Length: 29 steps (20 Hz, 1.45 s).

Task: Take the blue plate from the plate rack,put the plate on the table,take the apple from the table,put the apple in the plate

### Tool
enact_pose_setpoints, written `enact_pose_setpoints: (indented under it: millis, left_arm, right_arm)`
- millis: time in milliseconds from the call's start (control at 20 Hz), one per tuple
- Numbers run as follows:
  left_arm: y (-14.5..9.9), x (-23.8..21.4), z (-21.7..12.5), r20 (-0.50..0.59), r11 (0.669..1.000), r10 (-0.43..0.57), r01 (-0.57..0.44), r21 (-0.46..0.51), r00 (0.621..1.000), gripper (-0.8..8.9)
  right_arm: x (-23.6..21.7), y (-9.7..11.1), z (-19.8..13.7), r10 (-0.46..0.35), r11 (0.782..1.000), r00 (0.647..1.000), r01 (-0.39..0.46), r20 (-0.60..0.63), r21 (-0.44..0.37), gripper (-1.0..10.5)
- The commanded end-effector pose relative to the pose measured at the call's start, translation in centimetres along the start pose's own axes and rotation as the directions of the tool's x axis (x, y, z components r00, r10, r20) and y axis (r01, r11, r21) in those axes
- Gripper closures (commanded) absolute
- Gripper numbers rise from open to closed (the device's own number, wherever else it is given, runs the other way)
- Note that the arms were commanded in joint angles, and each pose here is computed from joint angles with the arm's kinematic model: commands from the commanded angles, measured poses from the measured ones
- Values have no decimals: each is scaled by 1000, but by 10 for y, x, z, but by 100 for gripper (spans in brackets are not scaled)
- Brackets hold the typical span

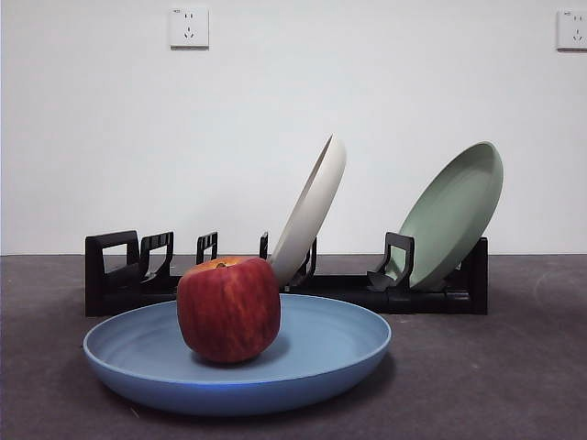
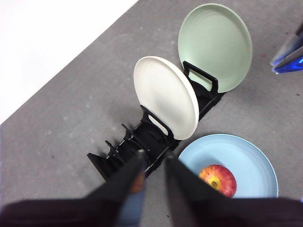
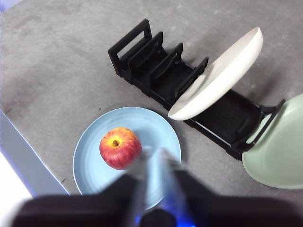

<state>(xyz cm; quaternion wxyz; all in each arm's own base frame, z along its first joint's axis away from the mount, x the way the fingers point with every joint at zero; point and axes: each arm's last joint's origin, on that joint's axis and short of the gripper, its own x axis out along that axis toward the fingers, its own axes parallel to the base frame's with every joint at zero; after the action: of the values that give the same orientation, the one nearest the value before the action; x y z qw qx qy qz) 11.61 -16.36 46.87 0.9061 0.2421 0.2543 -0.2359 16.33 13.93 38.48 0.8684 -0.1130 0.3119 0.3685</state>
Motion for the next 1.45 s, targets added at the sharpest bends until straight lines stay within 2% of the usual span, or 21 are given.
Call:
enact_pose_setpoints:
  millis: [50,200,400,550,800,1000,1200,1450]
  left_arm:
    - [2,1,0,5,1000,11,-11,-1,1000,822]
    - [2,1,-2,7,1000,10,-10,-3,1000,822]
    - [-6,16,-22,7,1000,10,-10,-26,1000,822]
    - [-17,36,-62,23,998,19,-18,-58,1000,822]
    - [-38,73,-149,117,978,23,1,-206,993,822]
    - [-49,95,-205,120,962,43,-9,-274,992,822]
    - [-50,96,-213,152,953,43,5,-303,987,818]
    - [-50,96,-214,138,955,47,-5,-296,989,817]
  right_arm:
    - [1,0,1,1,1000,1000,-1,10,-8,962]
    - [4,0,-6,6,1000,1000,-6,11,-8,962]
    - [18,0,-37,7,999,1000,-8,27,34,962]
    - [25,0,-73,5,997,998,-10,63,75,962]
    - [30,1,-128,-5,990,983,-21,182,140,962]
    - [31,2,-160,-22,988,975,-13,223,151,962]
    - [29,2,-167,-33,987,973,-5,229,163,959]
    - [29,2,-167,-32,987,973,-6,229,162,946]
